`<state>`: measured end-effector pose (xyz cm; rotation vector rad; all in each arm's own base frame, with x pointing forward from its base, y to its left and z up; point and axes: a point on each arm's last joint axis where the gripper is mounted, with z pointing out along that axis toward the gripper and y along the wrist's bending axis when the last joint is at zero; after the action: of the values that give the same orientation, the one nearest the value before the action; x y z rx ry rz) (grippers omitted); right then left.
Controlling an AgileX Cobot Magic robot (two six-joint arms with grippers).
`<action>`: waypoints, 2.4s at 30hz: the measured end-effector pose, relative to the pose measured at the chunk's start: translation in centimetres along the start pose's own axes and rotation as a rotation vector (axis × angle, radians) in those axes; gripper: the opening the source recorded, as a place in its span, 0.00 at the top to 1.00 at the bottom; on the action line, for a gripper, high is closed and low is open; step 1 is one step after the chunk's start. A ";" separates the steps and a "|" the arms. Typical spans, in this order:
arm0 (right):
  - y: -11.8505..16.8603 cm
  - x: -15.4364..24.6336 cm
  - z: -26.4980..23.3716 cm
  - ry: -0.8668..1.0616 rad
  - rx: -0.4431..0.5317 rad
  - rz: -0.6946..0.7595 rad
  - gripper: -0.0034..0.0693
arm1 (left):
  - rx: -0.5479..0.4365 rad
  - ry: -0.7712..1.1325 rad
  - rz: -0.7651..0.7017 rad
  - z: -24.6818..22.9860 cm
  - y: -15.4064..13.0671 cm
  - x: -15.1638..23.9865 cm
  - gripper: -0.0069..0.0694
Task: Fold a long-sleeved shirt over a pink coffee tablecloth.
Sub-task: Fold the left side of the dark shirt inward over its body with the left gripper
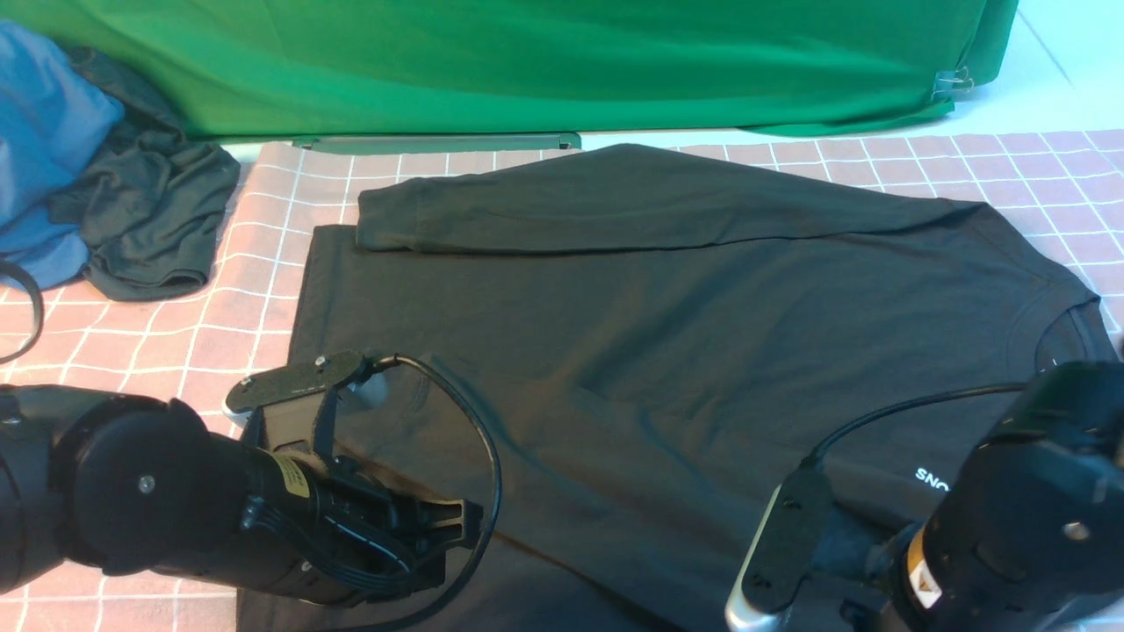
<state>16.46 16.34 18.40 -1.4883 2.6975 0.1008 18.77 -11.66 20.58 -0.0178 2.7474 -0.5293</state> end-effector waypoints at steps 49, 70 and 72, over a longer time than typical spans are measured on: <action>0.4 2.1 -1.7 0.131 0.007 0.221 0.51 | -0.061 -0.112 -0.179 -3.9 1.0 -5.6 0.89; 0.8 2.2 -9.2 -0.401 0.066 0.276 0.90 | -0.196 -0.223 -0.298 3.0 8.6 -26.8 0.71; 0.8 2.2 -9.2 -0.401 0.065 0.282 0.90 | -0.216 -0.207 -0.289 5.0 9.4 -27.5 0.63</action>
<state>14.45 14.10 27.44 -0.9397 2.5275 0.2875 46.79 -2.64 21.89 -0.4998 2.5954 -0.2807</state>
